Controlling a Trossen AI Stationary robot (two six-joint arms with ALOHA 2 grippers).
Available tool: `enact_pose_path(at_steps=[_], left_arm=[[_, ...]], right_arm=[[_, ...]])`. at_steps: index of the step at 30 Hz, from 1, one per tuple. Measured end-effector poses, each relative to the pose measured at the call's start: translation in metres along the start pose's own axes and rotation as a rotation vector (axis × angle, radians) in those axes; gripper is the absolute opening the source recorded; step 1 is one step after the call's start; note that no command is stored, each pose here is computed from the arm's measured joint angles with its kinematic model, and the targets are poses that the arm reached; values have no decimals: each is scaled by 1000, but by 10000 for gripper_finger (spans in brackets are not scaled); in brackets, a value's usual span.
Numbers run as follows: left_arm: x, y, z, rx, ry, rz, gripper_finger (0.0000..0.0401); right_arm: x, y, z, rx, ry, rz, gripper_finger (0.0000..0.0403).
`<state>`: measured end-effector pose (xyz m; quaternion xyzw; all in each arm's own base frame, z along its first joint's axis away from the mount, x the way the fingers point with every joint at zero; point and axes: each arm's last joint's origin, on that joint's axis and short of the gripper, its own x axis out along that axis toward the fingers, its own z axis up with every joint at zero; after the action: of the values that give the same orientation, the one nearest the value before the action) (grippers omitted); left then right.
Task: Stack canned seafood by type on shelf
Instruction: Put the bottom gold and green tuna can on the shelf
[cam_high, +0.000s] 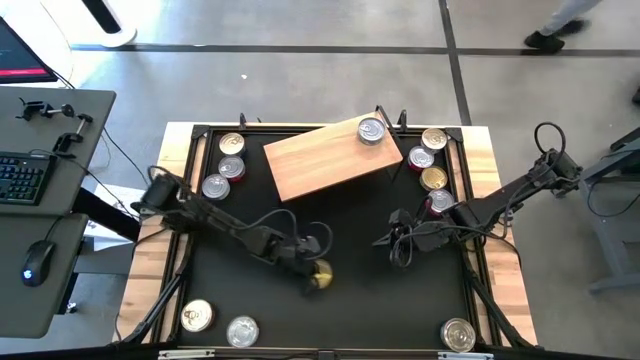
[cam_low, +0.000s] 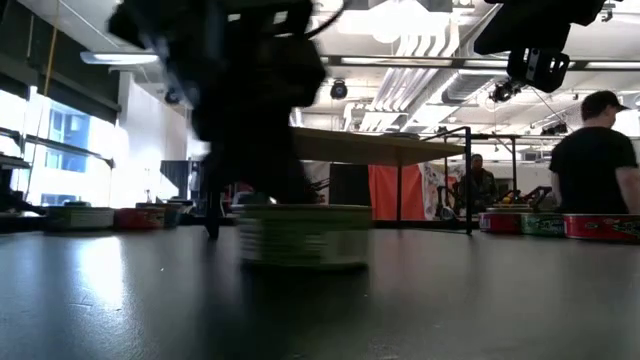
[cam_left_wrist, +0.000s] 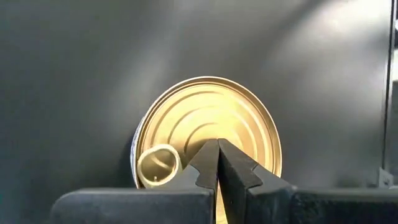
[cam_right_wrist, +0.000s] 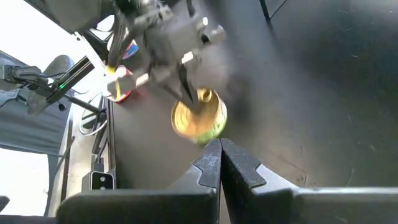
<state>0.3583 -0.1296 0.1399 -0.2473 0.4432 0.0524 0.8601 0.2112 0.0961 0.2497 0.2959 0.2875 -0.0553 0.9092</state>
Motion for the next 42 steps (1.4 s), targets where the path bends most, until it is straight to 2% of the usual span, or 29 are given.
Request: enact_pose_path(at_steps=[6, 9, 12, 15, 18, 24, 30, 33, 39, 42], left_arm=[[28, -19, 39, 155, -61, -13, 0], [36, -26, 58, 277, -84, -41, 0], [29, -33, 77, 381, -96, -62, 0], [11, -37, 87, 449, -73, -33, 0], [-5, -36, 82, 531, -32, 45, 0], [3, -30, 41, 611, 59, 100, 0], [14, -27, 0, 583, 88, 112, 0], [14, -28, 0, 550, 31, 100, 0], [19, -20, 8, 593, -48, 80, 0], [21, -14, 14, 577, -72, 80, 0]], right_arm=[[0, 0, 0, -2, -12, -8, 0], [0, 1, 2, 27, -20, 8, 0], [1, 0, 5, 46, -24, 22, 0], [2, -2, 8, 44, 24, 63, 0], [3, -5, 6, 51, 97, 74, 0], [7, -19, -11, 104, 298, -75, 0], [39, -21, -26, 145, 414, -100, 0], [62, -22, -33, 160, 417, -114, 0], [100, -33, -48, 196, 438, -165, 0], [112, -35, -52, 236, 435, -148, 0]])
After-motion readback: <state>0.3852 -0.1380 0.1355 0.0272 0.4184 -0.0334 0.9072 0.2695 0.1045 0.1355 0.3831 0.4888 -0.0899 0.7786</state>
